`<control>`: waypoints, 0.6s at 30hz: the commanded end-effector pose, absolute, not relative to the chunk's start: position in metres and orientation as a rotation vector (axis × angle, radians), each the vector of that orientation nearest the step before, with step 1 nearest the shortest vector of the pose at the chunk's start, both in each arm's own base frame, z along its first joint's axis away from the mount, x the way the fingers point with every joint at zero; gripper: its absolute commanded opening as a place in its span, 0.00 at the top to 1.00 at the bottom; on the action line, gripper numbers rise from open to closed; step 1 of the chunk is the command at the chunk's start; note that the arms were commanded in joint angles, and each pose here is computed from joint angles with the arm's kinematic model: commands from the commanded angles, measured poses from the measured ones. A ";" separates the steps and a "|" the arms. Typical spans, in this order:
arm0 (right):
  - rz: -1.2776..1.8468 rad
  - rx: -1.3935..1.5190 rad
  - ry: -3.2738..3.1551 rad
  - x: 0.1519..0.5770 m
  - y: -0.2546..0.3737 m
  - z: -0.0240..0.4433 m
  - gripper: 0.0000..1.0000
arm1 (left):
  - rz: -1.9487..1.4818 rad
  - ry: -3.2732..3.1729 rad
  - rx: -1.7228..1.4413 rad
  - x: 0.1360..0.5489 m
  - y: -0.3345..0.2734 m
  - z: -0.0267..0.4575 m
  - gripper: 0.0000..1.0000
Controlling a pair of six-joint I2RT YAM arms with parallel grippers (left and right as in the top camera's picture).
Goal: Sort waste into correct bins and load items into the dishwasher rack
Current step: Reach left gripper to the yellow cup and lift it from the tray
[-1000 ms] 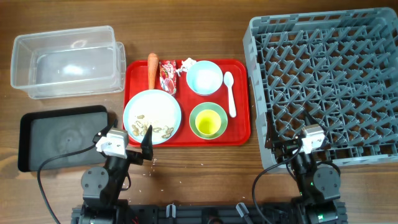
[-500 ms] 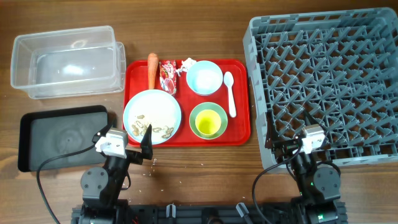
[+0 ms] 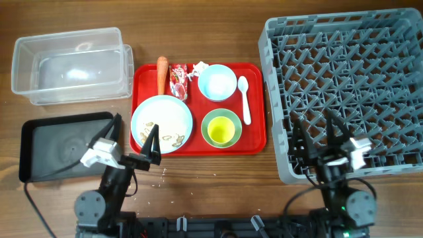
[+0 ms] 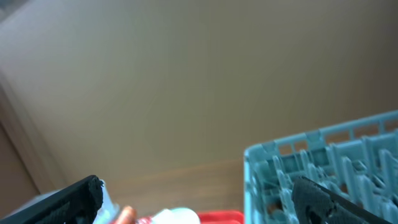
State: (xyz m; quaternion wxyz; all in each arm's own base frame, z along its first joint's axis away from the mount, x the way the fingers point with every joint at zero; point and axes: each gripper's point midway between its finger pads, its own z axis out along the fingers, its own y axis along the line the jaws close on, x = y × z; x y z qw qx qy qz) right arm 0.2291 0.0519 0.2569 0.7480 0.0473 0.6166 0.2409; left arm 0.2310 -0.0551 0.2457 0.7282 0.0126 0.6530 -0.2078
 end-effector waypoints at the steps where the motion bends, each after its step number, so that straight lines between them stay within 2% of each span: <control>1: 0.584 0.115 1.350 0.220 0.054 0.302 0.00 | -0.505 1.495 -0.019 0.233 -0.056 0.288 0.00; 8: 0.533 0.161 1.786 0.251 0.063 0.311 0.01 | -0.627 1.887 0.005 0.275 -0.083 0.320 0.00; 13: 0.489 0.081 2.029 0.281 0.078 0.324 0.00 | -0.746 2.171 0.035 0.302 -0.114 0.328 0.00; 18: 0.468 0.071 2.272 0.317 0.090 0.299 0.00 | -0.878 2.339 0.129 0.317 -0.158 0.314 0.00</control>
